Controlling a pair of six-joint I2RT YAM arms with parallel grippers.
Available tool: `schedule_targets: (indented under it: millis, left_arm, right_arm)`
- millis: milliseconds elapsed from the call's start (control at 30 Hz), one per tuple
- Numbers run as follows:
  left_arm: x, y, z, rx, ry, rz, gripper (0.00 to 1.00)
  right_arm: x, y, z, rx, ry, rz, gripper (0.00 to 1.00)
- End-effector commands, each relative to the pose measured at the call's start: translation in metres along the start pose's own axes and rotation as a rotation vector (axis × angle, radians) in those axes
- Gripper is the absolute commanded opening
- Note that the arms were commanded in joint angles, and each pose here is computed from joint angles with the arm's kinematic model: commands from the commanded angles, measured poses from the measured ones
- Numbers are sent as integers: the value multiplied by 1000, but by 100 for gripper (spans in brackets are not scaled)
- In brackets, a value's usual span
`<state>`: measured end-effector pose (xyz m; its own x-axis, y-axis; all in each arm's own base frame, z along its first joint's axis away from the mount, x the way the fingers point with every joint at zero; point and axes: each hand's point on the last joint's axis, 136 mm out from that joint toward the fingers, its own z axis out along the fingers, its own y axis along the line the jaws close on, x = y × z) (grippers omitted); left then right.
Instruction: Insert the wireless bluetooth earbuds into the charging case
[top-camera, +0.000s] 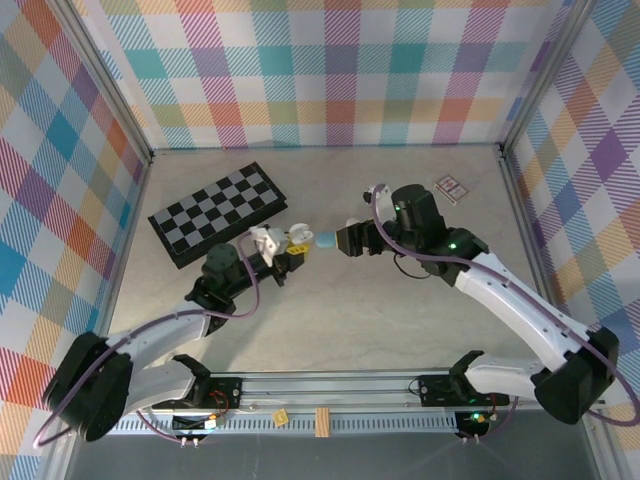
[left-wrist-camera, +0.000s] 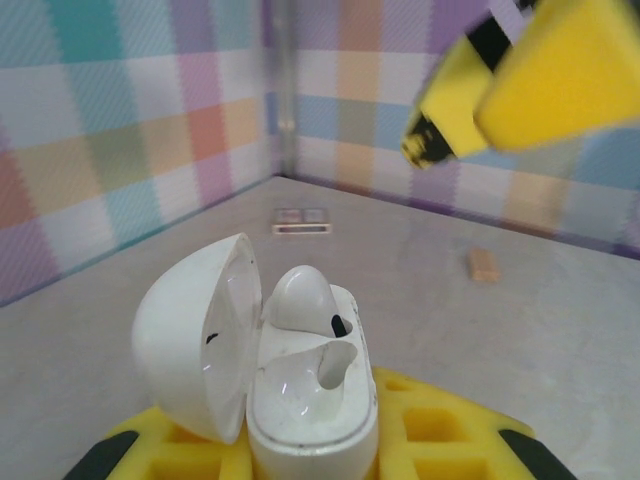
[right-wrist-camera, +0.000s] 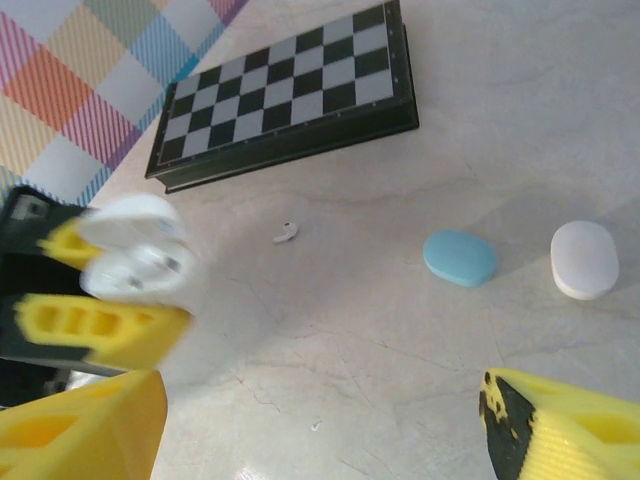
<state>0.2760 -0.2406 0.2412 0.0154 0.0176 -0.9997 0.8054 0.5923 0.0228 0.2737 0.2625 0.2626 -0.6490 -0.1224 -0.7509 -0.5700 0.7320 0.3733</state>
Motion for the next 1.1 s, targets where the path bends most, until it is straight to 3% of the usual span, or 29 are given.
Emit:
schedule_targets:
  millis: [0,300,633,1067]
  left_arm:
    - [-26,20,-21,-94,-69,-8,6]
    - [-66,10,-58,-120,-128,32,6]
    - [-87,-9,-74,-60,-150,39,6]
    - [-92,-17,-74,-9,-160,10,6]
  right_arm:
    - [9,-5,31,-6,50,84,81]
    - [37,13,129,-96,303,329,74]
    - [59,42,228,-97,438,252,58]
    - [89,37,297,29,525,117,51]
